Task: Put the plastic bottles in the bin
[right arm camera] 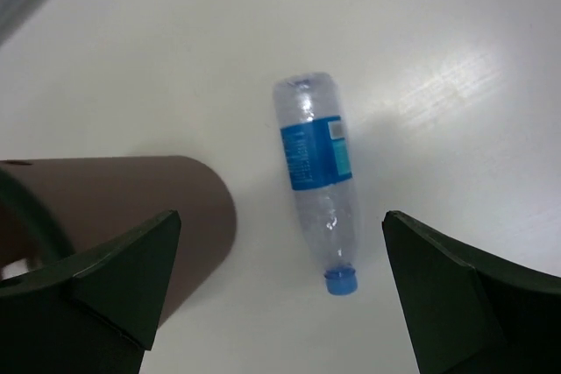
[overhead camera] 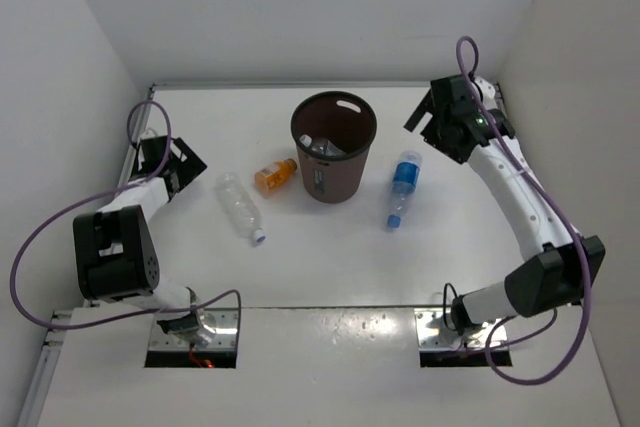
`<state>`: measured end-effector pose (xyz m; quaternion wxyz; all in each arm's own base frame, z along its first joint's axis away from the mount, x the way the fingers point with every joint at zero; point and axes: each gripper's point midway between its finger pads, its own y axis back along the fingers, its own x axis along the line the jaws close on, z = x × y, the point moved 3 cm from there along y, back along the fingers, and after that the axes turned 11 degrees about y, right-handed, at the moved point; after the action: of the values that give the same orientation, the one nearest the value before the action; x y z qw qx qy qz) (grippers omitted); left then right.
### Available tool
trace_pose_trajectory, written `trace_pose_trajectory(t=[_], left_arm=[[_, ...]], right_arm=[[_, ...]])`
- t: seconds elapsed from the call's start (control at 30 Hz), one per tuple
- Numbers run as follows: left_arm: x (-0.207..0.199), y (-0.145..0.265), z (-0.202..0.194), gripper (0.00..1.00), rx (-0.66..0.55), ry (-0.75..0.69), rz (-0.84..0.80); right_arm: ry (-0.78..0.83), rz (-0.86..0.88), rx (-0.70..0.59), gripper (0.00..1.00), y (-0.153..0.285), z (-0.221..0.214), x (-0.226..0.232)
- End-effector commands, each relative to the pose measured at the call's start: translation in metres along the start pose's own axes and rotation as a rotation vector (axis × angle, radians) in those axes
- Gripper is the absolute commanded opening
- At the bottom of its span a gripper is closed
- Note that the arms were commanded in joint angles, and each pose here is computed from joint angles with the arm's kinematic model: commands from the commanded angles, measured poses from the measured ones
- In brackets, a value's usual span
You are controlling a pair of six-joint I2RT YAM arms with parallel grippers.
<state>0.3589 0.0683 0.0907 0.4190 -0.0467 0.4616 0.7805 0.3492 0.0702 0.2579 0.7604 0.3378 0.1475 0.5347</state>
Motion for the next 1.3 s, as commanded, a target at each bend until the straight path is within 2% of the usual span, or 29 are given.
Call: trace_pose_trajectory(t=[0.0,0.2,0.3,0.67,0.9,1.03,1.17,1.27], left_arm=[[-0.008,0.007,0.008,1.0,-0.041,-0.005,-0.05],[-0.006,0.006,0.006,1.0,-0.04,-0.005,-0.049],[-0.006,0.006,0.006,1.0,-0.04,-0.005,-0.049],[-0.006,0.006,0.008,1.0,-0.048,-0.032,-0.055],[-0.009,0.007,0.011,1.0,-0.055,-0.042,-0.061],[-0.009,0.005,0.011,1.0,-0.048,-0.043,-0.055],[-0.01,0.006,0.015,1.0,-0.061,-0.051,-0.053],[-0.009,0.006,0.013,1.0,-0.054,-0.052,-0.047]], right_arm=[[-0.054,0.03,0.097,1.0,-0.012,-0.013,0.0],[0.004,0.101,0.445,1.0,-0.063,-0.087,0.009],[0.018,0.102,0.525,1.0,-0.076,-0.104,0.007],[0.013,0.028,0.578,1.0,-0.102,-0.125,-0.01],[0.012,-0.001,0.655,1.0,-0.124,-0.153,-0.017],[0.001,-0.009,0.742,1.0,-0.136,-0.17,-0.017],[-0.012,-0.007,0.767,0.9,-0.141,-0.174,-0.018],[-0.024,-0.001,0.77,0.87,-0.14,-0.18,-0.02]])
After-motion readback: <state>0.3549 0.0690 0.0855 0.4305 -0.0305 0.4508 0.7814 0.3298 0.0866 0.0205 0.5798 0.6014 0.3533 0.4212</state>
